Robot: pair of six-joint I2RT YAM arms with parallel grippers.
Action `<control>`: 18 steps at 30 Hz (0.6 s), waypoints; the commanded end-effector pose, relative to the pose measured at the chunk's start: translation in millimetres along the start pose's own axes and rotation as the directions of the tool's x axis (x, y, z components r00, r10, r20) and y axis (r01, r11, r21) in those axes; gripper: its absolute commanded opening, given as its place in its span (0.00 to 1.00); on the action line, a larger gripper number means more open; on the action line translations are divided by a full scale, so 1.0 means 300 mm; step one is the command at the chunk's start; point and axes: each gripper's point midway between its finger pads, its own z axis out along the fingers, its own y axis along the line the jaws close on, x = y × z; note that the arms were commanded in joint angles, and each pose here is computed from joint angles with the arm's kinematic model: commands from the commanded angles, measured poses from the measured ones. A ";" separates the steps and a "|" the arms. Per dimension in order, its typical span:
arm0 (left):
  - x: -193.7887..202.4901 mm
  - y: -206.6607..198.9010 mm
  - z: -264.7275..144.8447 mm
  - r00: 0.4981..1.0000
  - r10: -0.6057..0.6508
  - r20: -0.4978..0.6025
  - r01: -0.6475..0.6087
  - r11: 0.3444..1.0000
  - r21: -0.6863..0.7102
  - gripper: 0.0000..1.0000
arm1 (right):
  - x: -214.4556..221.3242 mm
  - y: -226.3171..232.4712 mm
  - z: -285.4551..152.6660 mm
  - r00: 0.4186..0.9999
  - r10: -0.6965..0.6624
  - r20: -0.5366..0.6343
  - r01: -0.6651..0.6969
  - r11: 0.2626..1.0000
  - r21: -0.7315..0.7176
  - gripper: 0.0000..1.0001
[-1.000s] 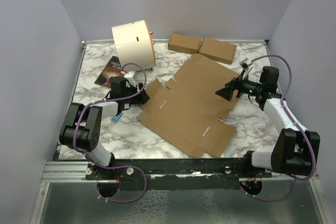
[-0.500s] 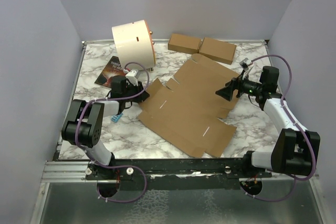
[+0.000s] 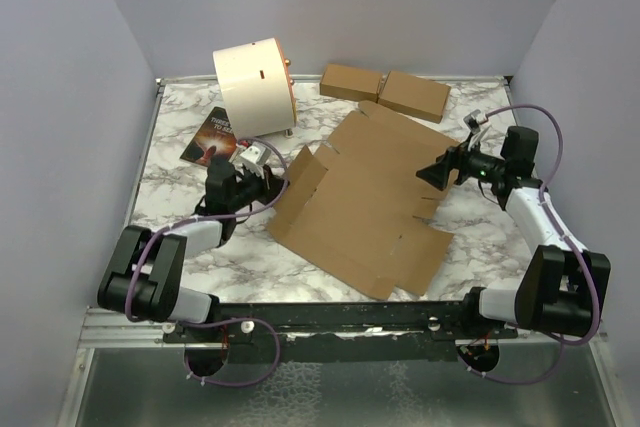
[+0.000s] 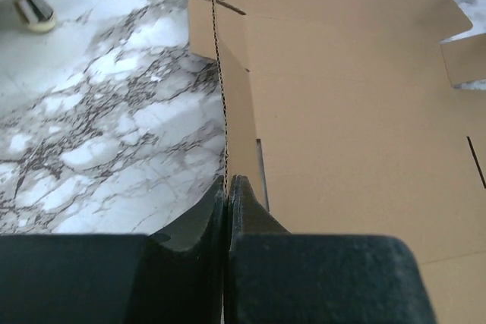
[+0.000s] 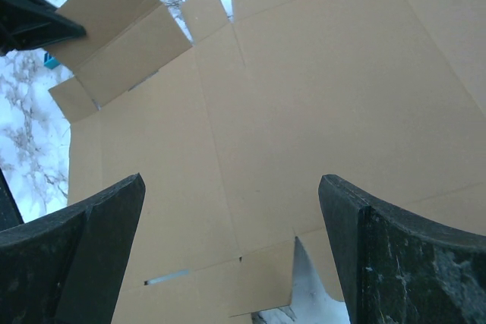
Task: Fold the paper box
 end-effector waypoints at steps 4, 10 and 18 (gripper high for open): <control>-0.131 -0.092 -0.040 0.962 0.213 0.170 -0.220 0.975 0.023 0.00 | -0.071 -0.042 -0.052 0.999 -0.029 0.043 0.026 0.998 0.061 0.99; -0.152 -0.121 -0.051 0.949 0.257 0.182 -0.262 0.965 0.007 0.00 | -0.091 -0.090 -0.100 0.997 0.001 0.071 -0.009 0.993 0.114 0.99; -0.201 -0.141 -0.087 0.924 0.302 0.234 -0.299 0.953 -0.050 0.00 | -0.098 -0.179 -0.217 0.973 0.140 0.185 -0.172 0.971 0.169 0.99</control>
